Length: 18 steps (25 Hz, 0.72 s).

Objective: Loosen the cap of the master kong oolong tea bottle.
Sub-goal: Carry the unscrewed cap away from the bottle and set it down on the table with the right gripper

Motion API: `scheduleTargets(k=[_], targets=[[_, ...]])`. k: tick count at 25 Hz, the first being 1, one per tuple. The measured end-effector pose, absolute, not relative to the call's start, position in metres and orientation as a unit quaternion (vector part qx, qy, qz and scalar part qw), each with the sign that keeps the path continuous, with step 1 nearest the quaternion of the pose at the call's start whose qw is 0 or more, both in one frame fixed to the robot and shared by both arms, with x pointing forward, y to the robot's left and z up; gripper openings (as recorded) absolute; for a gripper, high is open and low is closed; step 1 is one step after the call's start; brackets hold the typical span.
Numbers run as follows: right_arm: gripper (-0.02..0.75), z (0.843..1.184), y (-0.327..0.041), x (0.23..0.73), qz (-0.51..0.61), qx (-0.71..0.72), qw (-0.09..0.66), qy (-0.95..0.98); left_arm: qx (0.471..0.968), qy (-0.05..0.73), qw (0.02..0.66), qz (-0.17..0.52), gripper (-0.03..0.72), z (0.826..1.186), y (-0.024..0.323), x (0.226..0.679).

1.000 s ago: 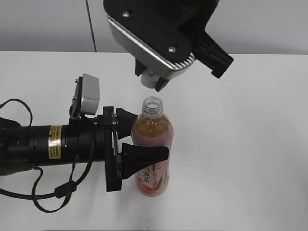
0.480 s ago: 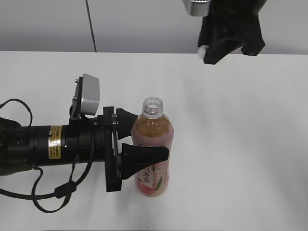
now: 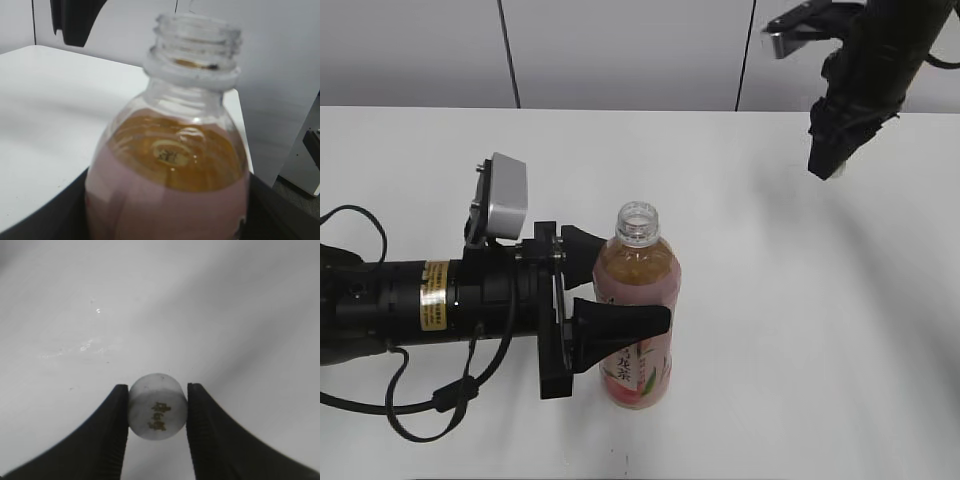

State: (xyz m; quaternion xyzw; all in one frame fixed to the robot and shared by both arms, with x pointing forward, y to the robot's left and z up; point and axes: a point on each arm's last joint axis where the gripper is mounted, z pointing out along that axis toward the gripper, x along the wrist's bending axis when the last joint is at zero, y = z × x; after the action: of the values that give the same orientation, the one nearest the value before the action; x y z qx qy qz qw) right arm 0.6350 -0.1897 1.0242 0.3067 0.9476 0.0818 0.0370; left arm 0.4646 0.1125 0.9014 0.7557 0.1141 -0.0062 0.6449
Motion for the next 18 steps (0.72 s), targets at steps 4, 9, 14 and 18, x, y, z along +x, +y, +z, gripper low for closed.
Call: scheduleTargets(k=[4,9,14,18], targets=[[0.272,0.992,-0.195,0.637,0.054,0.395,-0.004,0.917,0.756,0.114,0.645,-0.006,0.463,0.901,0.113,0.465],[0.272,0.941,-0.201,0.615,-0.002,0.44,-0.076,0.895,0.756,0.114,0.645,-0.006,0.463,0.901,0.113,0.465],[0.272,0.917,-0.204,0.604,-0.007,0.475,-0.073,0.877,0.756,0.114,0.645,-0.006,0.463,0.901,0.113,0.465],[0.281,0.911,-0.203,0.607,0.012,0.485,-0.049,0.873,0.756,0.114,0.645,-0.006,0.463,0.901,0.113,0.465]])
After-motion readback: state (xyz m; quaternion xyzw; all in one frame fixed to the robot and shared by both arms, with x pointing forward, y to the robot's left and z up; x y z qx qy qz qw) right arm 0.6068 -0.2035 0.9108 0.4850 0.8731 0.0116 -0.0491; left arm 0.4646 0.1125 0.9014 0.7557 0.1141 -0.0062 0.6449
